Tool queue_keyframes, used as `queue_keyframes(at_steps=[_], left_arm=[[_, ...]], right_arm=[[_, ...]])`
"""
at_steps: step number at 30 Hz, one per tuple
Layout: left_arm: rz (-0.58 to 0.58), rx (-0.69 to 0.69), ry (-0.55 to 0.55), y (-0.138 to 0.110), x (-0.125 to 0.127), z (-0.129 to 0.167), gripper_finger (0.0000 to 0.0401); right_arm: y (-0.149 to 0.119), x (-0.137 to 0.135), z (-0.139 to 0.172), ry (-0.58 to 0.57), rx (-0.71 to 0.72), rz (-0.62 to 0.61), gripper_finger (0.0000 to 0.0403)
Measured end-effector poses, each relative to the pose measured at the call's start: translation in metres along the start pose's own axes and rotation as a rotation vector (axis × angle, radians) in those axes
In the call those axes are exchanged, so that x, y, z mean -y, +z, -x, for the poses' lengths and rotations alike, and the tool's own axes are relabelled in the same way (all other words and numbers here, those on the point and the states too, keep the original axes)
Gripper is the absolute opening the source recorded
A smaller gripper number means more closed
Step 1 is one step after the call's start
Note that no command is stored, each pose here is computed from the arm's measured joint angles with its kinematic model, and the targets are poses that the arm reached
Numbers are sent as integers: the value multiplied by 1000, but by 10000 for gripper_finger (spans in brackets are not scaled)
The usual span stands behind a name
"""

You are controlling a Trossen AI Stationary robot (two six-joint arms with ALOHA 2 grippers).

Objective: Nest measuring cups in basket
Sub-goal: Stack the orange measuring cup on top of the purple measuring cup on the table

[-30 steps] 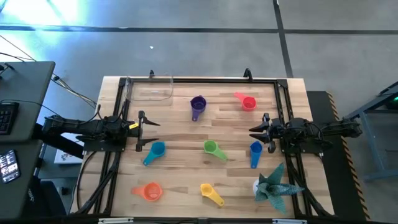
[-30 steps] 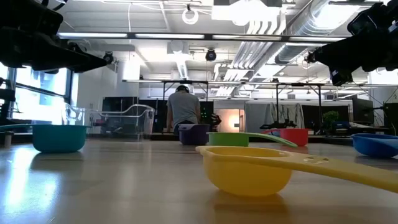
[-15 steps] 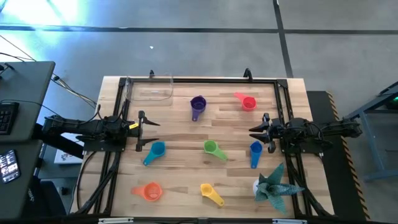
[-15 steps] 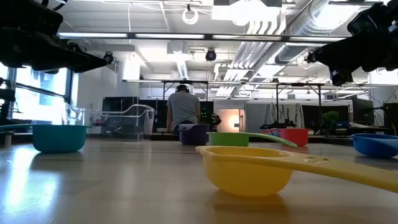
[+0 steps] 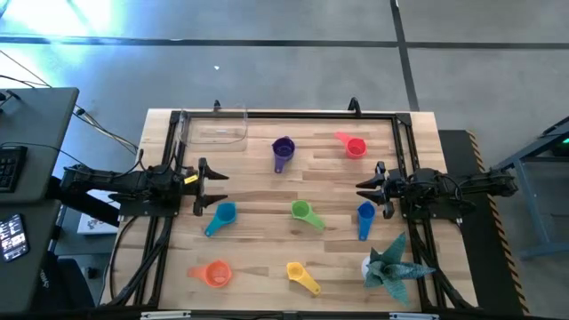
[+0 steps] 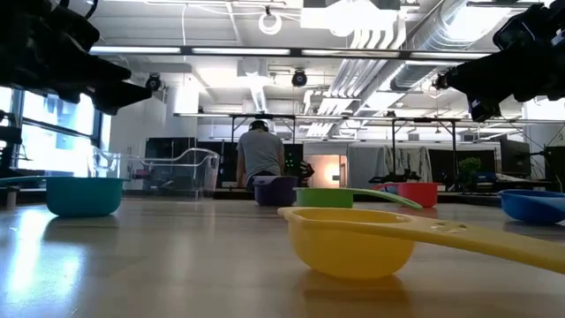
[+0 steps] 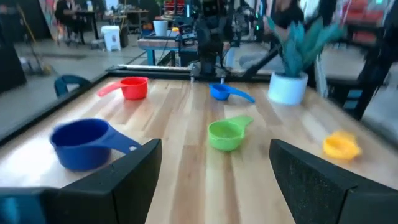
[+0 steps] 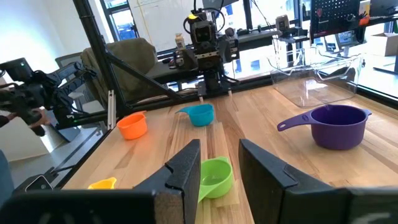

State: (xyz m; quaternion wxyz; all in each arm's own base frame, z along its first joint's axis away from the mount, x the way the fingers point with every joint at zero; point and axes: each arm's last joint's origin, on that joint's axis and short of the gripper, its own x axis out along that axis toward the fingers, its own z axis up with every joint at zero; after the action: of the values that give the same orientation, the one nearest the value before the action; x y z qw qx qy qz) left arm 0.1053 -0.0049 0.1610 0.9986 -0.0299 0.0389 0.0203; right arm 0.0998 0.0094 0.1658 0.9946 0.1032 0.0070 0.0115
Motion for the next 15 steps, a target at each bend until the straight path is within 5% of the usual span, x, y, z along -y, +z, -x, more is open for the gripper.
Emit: queue_keyframes(at_steps=[15], left_arm=[[409,269,-56,26,1,4,286]], right_arm=[[0,0,0,0,0,0,101]])
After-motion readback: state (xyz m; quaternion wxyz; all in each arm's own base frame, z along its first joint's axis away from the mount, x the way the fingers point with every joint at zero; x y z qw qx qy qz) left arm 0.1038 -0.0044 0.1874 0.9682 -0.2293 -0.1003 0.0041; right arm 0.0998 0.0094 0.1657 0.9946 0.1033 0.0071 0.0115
